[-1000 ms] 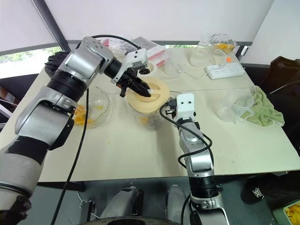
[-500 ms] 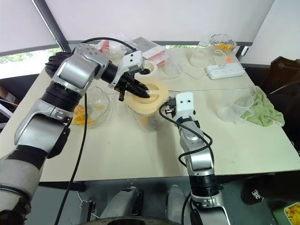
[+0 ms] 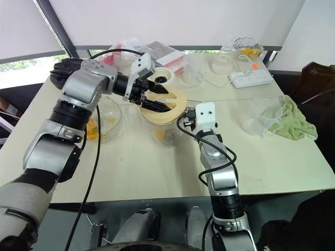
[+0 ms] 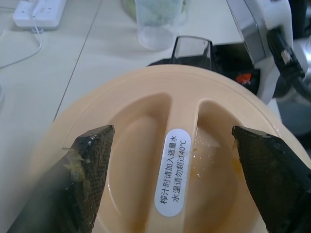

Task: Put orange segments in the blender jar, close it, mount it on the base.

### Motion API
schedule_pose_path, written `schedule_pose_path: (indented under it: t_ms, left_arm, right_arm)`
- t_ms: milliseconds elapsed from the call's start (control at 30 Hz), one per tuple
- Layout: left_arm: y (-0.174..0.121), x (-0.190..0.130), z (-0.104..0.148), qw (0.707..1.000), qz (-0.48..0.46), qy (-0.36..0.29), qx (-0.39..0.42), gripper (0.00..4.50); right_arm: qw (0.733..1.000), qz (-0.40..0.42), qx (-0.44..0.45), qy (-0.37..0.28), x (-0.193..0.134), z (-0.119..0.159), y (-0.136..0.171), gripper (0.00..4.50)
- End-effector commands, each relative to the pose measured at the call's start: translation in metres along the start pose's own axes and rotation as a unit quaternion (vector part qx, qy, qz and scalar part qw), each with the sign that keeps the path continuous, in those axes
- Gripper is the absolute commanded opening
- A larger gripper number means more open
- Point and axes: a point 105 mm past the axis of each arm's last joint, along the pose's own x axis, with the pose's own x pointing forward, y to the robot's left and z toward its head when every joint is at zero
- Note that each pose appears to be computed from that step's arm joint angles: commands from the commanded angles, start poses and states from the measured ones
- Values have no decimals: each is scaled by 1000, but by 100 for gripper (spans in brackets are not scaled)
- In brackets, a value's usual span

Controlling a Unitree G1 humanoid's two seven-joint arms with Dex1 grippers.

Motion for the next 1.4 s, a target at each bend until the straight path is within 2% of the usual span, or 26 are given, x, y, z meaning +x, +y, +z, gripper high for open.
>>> schedule_pose_path:
  t_ms: [33,233,300,400,600,733,900,1000,1133,1233,1400]
  left_arm:
    - [20,-18,28,991,70,-112,-33,407]
    - [34,-49,73,950,128,-281,-50,407]
    - [36,-59,80,934,147,-321,-58,407]
    - [35,-76,77,918,184,-348,-40,407]
    - [13,-95,18,927,218,-302,-48,407]
    - [-10,-100,-7,932,235,-272,-46,407]
    - [-34,-99,-35,931,252,-257,-66,407]
    - [-50,-87,-57,930,268,-241,-65,407]
    - [-60,-73,-66,923,291,-243,-59,407]
    - [-62,-72,-68,912,320,-250,-50,407]
    - [-61,-74,-69,897,361,-251,-35,407]
  right_arm:
    - [998,24,-7,-58,-2,28,10,104]
    - [998,27,-11,-58,-3,27,8,104]
    - [998,27,-11,-59,-2,27,7,104]
    - [998,15,-2,-67,-1,32,1,104]
    - [995,-14,23,-98,1,59,-21,104]
    - [992,-30,34,-116,4,86,-42,104]
    - [989,-43,34,-139,13,129,-64,104]
    - [987,-51,13,-149,25,170,-78,104]
    - [988,-56,8,-144,44,213,-89,104]
    - [988,-41,23,-148,62,240,-80,104]
    - [988,-17,48,-144,92,259,-53,104]
